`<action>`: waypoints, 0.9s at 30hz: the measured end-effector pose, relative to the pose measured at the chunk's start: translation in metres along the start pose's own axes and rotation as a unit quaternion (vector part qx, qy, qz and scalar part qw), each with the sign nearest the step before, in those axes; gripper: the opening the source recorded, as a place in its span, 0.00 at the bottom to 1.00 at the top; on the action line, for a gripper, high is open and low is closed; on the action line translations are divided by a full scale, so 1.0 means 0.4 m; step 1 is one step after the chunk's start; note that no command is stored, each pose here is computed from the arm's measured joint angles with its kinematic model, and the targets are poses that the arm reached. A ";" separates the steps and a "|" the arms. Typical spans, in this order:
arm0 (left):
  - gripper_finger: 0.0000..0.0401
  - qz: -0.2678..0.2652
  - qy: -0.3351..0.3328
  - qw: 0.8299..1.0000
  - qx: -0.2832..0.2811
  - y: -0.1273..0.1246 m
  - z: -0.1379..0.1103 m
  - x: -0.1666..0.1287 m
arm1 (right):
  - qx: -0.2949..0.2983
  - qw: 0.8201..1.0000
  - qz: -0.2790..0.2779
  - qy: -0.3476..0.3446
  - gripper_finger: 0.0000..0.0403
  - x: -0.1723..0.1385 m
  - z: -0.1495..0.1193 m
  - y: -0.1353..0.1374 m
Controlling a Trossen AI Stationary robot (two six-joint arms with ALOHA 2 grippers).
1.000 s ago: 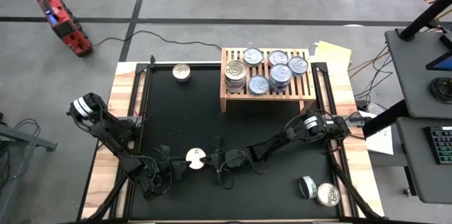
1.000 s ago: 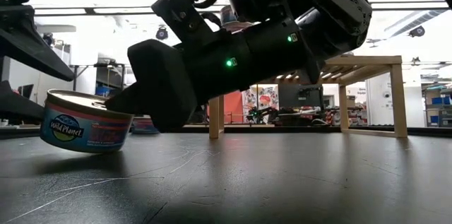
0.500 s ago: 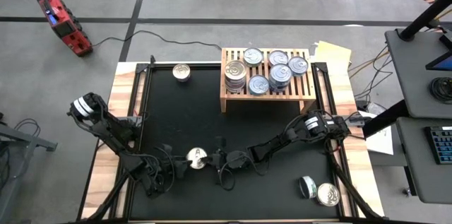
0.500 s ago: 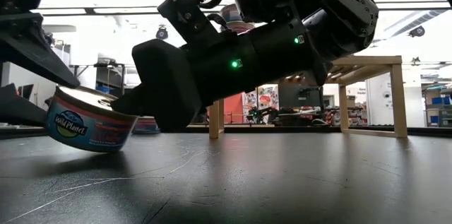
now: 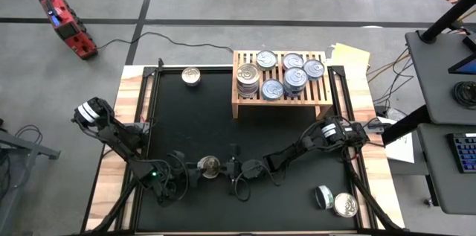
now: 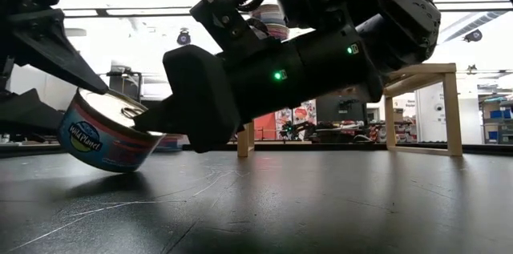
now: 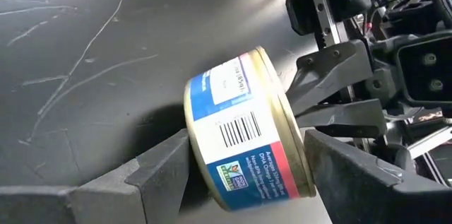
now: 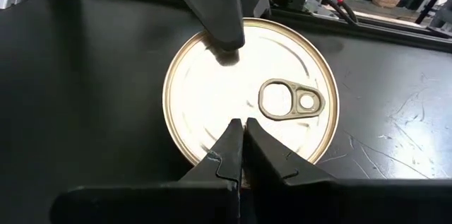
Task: Stack canned seafood by type on shelf
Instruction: Put the blue-pink tuna can on the shelf
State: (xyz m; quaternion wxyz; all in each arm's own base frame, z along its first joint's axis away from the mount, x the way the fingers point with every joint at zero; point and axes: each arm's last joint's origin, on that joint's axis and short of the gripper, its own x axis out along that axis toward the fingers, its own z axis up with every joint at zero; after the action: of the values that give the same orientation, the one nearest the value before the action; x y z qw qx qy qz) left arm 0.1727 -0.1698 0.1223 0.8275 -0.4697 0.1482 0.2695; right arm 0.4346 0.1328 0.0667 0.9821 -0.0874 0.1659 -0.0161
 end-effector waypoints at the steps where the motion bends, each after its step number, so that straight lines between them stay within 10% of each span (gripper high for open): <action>1: 0.64 0.000 -0.001 1.000 0.000 0.000 0.000 0.000 | -0.002 1.000 -0.001 0.000 0.02 0.000 -0.001 0.000; 27: 0.61 -0.017 -0.018 0.994 0.107 -0.020 0.008 0.015 | -0.022 1.000 -0.001 0.012 0.02 0.003 -0.008 0.000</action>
State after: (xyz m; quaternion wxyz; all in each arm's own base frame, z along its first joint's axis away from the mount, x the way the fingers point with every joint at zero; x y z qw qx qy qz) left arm 0.1821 -0.1686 0.1266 0.8801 -0.3761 0.1527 0.2462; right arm 0.4347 0.1324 0.0634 0.9778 -0.1091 0.1780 -0.0148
